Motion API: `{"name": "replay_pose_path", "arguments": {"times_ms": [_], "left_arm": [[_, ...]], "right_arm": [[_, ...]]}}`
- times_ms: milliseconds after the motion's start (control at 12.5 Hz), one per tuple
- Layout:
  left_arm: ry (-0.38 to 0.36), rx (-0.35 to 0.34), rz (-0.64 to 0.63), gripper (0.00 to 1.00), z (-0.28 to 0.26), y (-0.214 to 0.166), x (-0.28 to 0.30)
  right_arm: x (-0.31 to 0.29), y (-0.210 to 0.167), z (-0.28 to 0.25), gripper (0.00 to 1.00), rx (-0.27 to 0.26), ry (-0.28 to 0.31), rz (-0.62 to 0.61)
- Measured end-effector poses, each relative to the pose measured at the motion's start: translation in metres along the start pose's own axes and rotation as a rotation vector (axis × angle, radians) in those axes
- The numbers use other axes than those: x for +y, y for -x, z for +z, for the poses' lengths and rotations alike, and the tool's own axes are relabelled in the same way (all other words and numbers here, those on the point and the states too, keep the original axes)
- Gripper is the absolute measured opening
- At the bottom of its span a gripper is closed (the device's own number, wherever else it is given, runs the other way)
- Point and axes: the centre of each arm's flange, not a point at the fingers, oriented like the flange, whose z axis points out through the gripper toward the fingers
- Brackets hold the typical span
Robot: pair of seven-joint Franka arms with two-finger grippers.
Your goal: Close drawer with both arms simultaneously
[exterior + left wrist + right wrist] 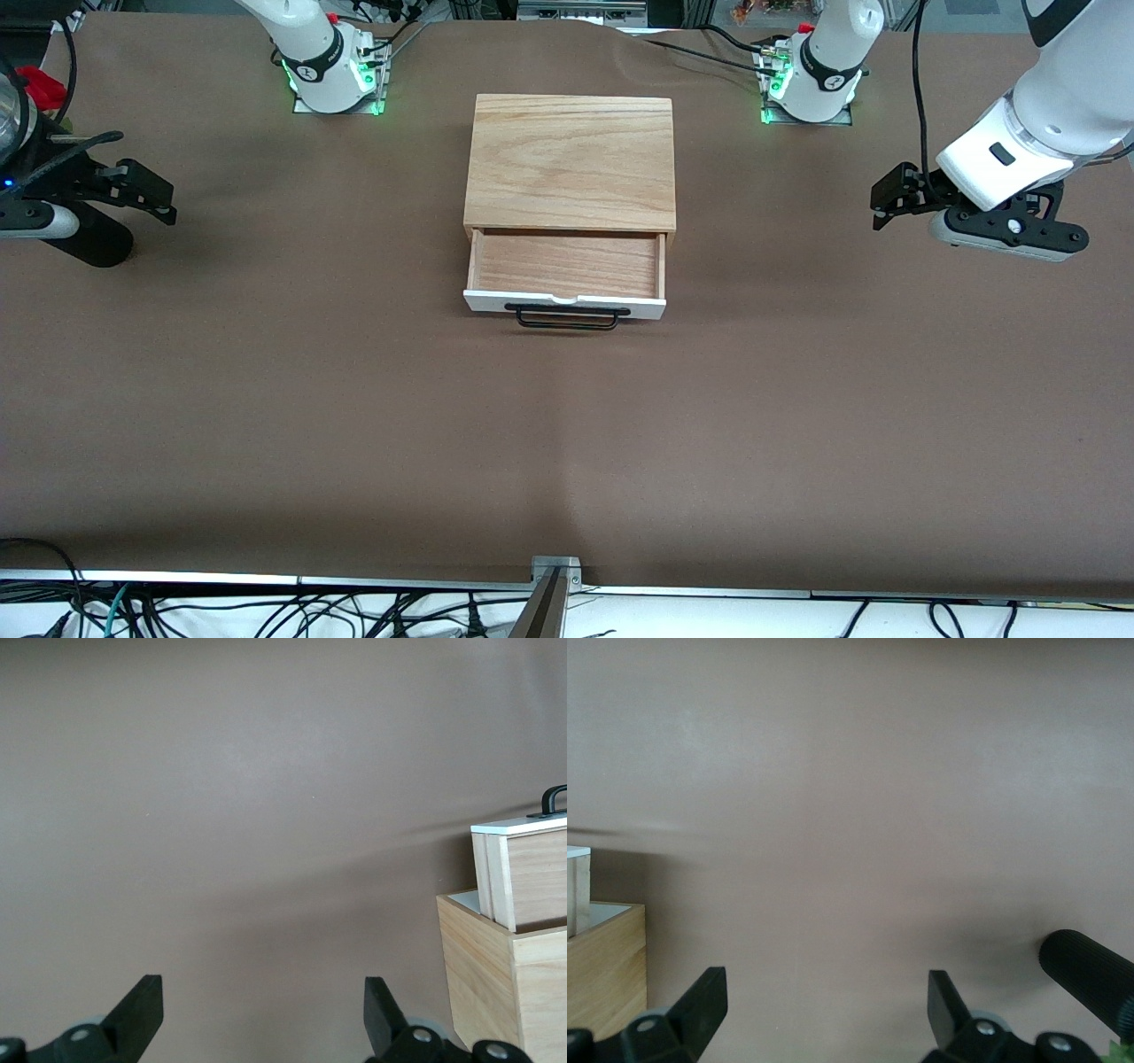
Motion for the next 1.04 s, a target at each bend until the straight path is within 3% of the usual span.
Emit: {"name": "replay_pose_path", "arguments": {"times_ms": [1037], "left_arm": [[0.001,-0.001,-0.029,1.00,0.000,0.000,-0.014]], "right_arm": [[0.002,0.001,0.005,1.00,-0.026,0.000,0.001]]}}
